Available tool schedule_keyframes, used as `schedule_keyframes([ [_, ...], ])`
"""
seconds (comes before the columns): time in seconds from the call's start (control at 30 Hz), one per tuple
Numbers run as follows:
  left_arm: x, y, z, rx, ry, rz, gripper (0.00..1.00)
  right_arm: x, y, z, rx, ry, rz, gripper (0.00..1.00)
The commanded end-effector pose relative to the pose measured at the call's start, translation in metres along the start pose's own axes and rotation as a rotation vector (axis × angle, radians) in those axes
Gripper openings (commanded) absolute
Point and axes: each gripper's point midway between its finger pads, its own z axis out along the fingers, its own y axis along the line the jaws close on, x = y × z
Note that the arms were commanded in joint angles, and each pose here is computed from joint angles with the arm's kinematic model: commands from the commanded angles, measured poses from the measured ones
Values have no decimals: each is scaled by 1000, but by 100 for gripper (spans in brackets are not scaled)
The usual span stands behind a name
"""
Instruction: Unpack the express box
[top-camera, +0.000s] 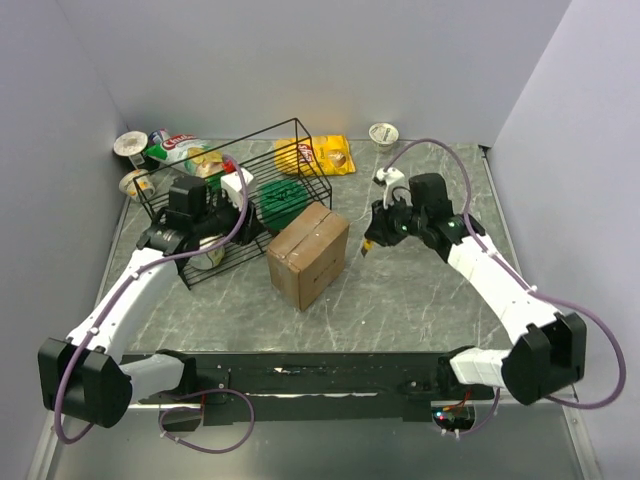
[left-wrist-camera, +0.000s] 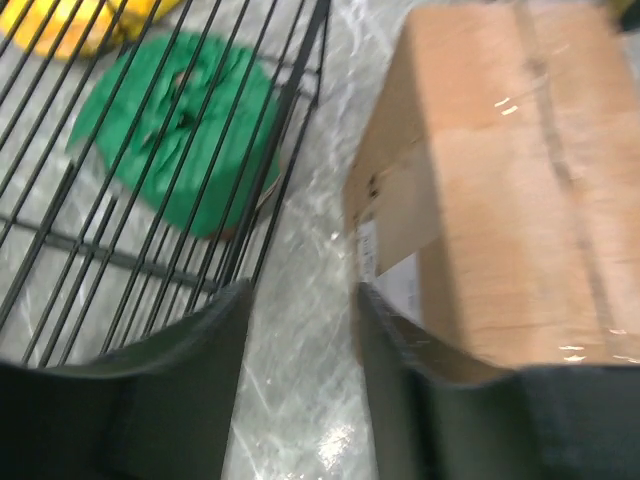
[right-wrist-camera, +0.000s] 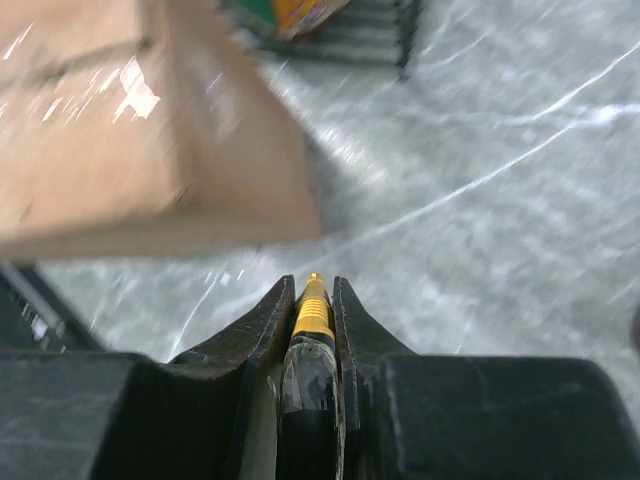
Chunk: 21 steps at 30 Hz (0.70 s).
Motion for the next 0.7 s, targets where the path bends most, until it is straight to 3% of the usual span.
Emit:
schedule_keyframes([
  [0.0,-1,6,-2,-48,-22,19,46,4,32,-18,-101,-19,-62,0],
  [0.17,24,-42,4,230,29,192,42,9,50,-9,-169,-23,-73,0],
  [0.33,49,-77,12,401,64,230,41,-9,54,8,-162,-45,-120,0],
  [0.67,65,-129,43,594,81,325,45,-100,43,31,-119,-166,-223,0],
])
